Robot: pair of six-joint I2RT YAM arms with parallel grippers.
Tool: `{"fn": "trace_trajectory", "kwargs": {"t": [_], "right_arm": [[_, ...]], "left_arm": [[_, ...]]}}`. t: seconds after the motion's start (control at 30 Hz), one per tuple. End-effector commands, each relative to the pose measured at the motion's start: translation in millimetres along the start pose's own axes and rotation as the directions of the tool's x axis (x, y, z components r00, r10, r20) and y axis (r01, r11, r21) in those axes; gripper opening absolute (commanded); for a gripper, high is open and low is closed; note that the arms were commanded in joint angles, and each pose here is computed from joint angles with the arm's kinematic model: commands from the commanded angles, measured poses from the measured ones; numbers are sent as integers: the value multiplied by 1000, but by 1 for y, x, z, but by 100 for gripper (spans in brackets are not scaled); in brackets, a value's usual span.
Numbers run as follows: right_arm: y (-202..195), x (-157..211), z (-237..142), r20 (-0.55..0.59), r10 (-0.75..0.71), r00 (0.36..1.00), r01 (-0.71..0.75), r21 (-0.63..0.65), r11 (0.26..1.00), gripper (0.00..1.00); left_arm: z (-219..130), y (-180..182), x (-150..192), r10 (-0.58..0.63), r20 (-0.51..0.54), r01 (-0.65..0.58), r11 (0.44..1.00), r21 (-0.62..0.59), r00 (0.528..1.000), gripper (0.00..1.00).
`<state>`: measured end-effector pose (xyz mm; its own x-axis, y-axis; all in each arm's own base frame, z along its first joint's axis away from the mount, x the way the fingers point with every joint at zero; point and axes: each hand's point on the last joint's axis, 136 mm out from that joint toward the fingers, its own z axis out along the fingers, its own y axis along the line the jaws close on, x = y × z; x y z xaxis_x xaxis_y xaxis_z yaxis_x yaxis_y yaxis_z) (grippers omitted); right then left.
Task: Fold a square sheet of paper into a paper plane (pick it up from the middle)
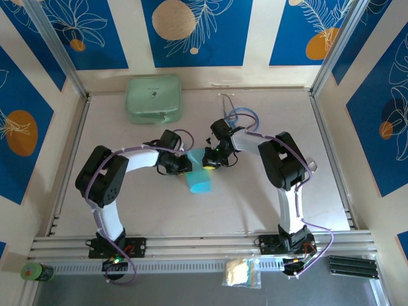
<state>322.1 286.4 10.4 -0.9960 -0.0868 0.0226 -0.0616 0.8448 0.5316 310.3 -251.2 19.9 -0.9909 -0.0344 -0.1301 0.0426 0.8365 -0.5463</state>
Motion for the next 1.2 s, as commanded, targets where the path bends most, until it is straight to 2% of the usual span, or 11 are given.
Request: {"fn": "trace_trajectory", "kwargs": {"t": [0.0, 0.2, 0.37, 0.63, 0.97, 1.03, 1.17], "right_arm": [[-84, 37, 35, -103, 100, 990, -65, 300, 952, 11], [-85, 39, 37, -107, 109, 988, -72, 301, 951, 11], [-86, 40, 40, -112, 119, 987, -80, 302, 950, 10], [-88, 42, 42, -120, 123, 985, -81, 308, 948, 10], [-92, 45, 42, -127, 141, 982, -94, 322, 942, 10], [-94, 45, 42, -125, 140, 982, -91, 335, 938, 10], [-95, 45, 41, -126, 140, 982, -90, 342, 935, 10]], "left_arm": [[-12, 20, 9, -5, -11, 5, 999, -53, 1000, 19], [-27, -33, -4, -19, 56, 10, 988, 157, 998, 18], [-16, -50, -2, -25, 54, 14, 983, 185, 998, 18], [6, -18, 23, -33, -26, 35, 996, 86, 999, 17], [3, 38, 64, -90, -64, 88, 996, -32, 994, 16], [-5, 33, 62, -105, -47, 104, 994, -13, 993, 16], [-24, -4, 43, -103, 21, 100, 989, 111, 994, 17]]}}
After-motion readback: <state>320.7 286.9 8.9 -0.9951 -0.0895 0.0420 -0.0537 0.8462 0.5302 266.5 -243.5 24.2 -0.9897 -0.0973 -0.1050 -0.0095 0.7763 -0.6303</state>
